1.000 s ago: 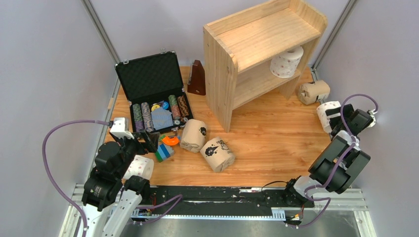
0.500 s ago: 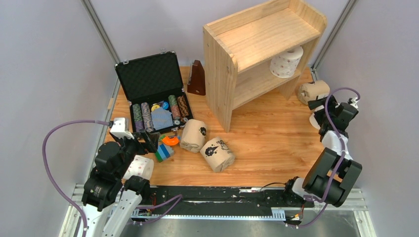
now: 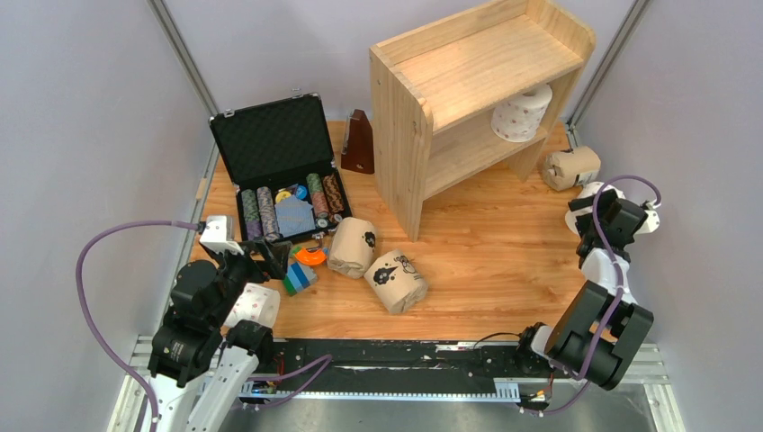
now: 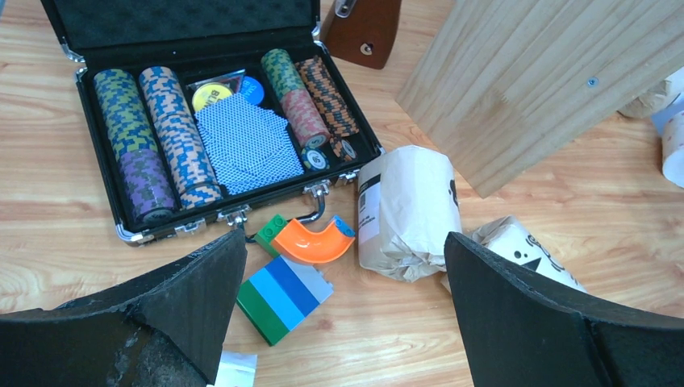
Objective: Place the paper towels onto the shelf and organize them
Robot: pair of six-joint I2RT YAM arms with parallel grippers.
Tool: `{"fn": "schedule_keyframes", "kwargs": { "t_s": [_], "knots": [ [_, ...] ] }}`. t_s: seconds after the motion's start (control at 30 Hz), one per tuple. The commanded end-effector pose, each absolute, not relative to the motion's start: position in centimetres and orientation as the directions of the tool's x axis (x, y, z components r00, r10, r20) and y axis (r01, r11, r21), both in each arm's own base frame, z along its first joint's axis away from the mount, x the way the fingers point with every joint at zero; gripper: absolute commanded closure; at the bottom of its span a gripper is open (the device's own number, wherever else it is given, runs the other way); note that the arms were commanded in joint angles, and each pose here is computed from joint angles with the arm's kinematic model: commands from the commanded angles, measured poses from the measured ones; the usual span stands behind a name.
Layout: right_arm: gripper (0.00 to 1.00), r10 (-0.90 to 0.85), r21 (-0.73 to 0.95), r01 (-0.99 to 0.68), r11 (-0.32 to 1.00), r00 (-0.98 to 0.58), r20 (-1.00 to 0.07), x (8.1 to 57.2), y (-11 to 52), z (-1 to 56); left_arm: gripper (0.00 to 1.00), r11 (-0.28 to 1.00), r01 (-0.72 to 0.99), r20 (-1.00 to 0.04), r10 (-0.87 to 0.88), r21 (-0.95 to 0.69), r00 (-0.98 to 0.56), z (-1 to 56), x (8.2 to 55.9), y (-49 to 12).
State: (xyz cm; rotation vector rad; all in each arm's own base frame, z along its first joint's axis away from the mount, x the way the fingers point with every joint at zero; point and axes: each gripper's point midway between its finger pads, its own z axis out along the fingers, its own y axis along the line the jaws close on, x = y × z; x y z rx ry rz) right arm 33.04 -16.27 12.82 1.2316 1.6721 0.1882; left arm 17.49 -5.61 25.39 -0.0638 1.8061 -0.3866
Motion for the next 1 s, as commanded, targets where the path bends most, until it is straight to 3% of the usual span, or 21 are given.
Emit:
{"fn": "schedule_keyframes", "kwargs": {
  "t_s": [0.0,0.97],
  "knots": [
    [0.11,0.777,0.631,0.644,0.432,0.089,-0.623,34.0,-18.3,12.7,0.00,0.938,0.192,-0.940,-0.240,-0.289,-0.241,26.4,17.7,-6.0],
    [0.28,0.774,0.700,0.570,0.430,0.168,-0.611,37.5,-20.1,12.9,0.00,0.940,0.186,-0.931,-0.226,-0.285,-0.287,25.6,18.3,-6.4]
  ]
}}
